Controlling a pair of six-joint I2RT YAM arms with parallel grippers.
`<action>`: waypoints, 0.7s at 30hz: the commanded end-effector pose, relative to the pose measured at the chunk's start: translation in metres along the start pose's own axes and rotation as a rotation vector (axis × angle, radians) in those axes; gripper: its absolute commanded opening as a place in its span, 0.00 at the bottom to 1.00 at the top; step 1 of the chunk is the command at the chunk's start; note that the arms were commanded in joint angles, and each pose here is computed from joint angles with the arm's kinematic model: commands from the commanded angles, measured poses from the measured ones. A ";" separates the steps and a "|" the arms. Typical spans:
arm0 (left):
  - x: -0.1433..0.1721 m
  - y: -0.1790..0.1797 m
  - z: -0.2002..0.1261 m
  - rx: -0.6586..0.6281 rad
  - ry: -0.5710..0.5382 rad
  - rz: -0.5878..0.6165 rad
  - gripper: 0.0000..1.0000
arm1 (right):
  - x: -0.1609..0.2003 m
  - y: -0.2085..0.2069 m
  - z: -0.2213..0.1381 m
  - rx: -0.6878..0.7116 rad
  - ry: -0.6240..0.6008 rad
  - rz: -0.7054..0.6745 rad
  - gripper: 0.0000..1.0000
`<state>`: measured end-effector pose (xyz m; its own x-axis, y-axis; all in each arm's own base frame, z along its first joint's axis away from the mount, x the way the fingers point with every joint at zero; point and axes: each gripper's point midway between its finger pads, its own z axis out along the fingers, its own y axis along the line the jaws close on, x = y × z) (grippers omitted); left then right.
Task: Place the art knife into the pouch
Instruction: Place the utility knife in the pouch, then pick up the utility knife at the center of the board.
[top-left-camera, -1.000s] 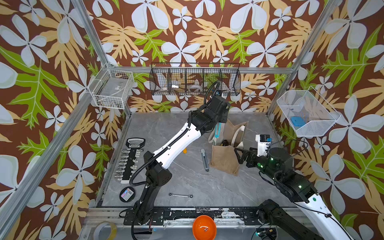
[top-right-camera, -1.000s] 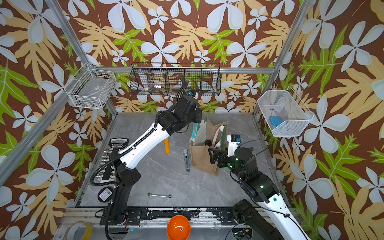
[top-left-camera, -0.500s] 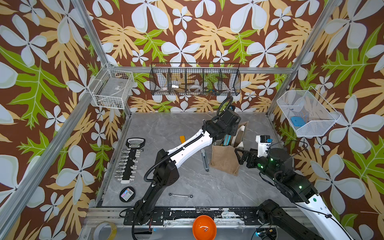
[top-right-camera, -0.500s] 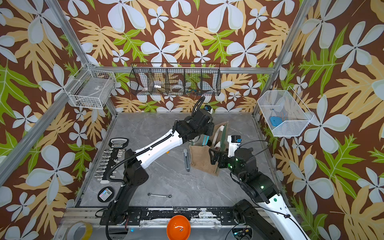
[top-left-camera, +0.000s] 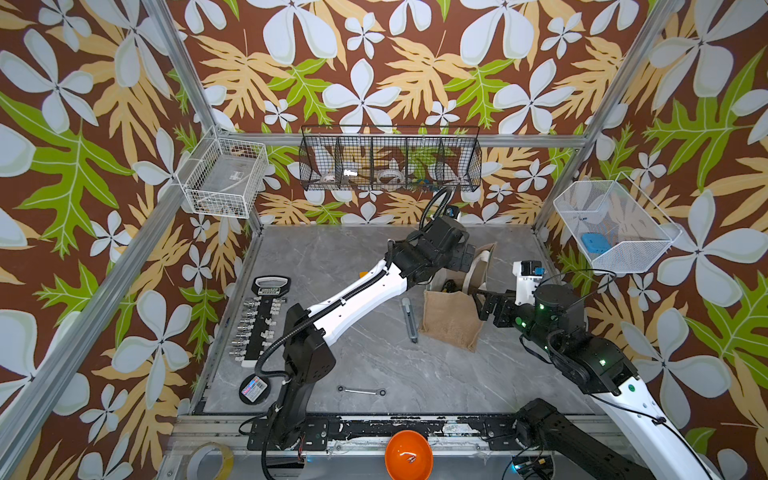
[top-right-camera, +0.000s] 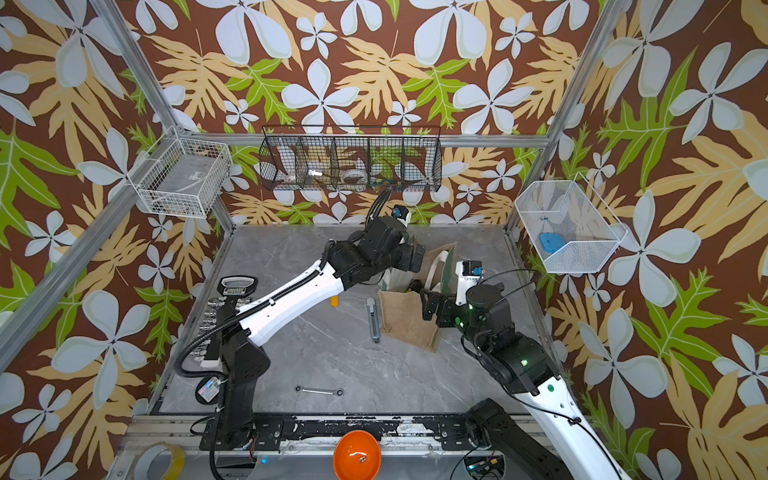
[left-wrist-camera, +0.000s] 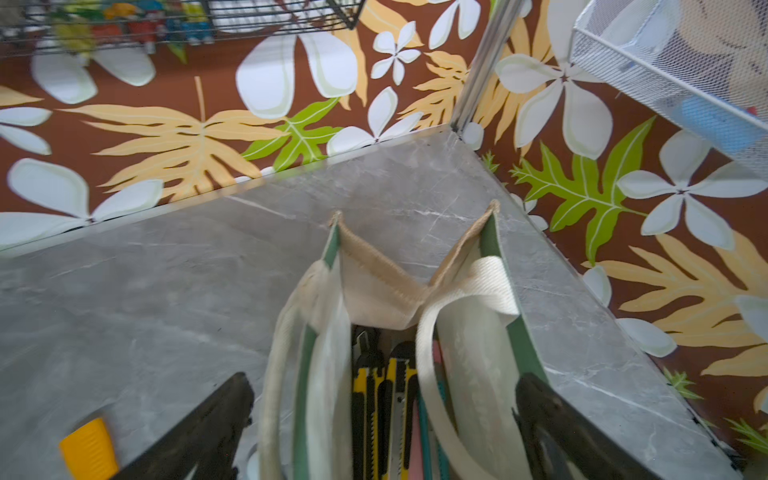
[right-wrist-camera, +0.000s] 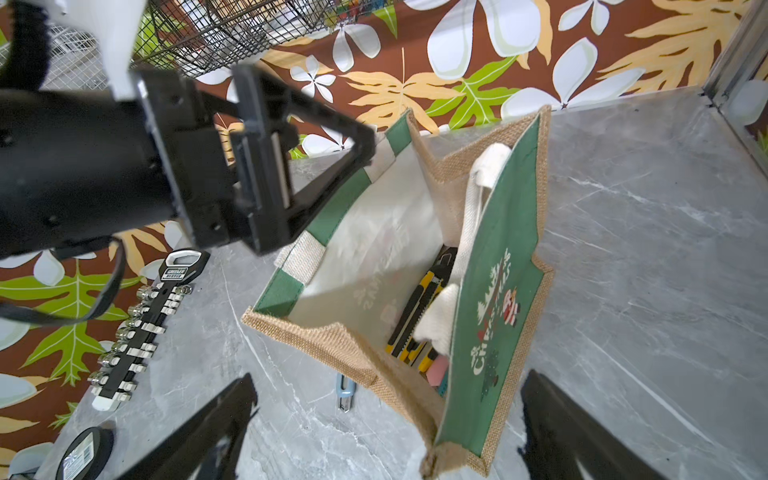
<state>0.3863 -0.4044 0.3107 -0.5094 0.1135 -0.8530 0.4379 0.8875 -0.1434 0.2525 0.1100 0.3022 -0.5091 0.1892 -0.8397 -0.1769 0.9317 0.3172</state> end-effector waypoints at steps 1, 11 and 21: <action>-0.013 0.024 -0.025 -0.066 -0.091 -0.023 1.00 | -0.012 0.005 0.007 0.005 -0.012 -0.036 1.00; 0.059 0.103 -0.130 -0.078 -0.187 -0.258 1.00 | -0.036 0.069 0.069 -0.012 0.072 -0.185 0.97; 0.164 0.167 -0.188 -0.124 -0.173 -0.485 1.00 | 0.012 0.173 0.167 -0.152 0.265 -0.320 0.93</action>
<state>0.2439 -0.1696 0.2560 -0.4846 -0.3209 -0.8138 0.1654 0.8799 -0.4454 0.3504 0.3053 0.2816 -0.6030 -0.1645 -0.7806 -0.4422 0.8834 0.1554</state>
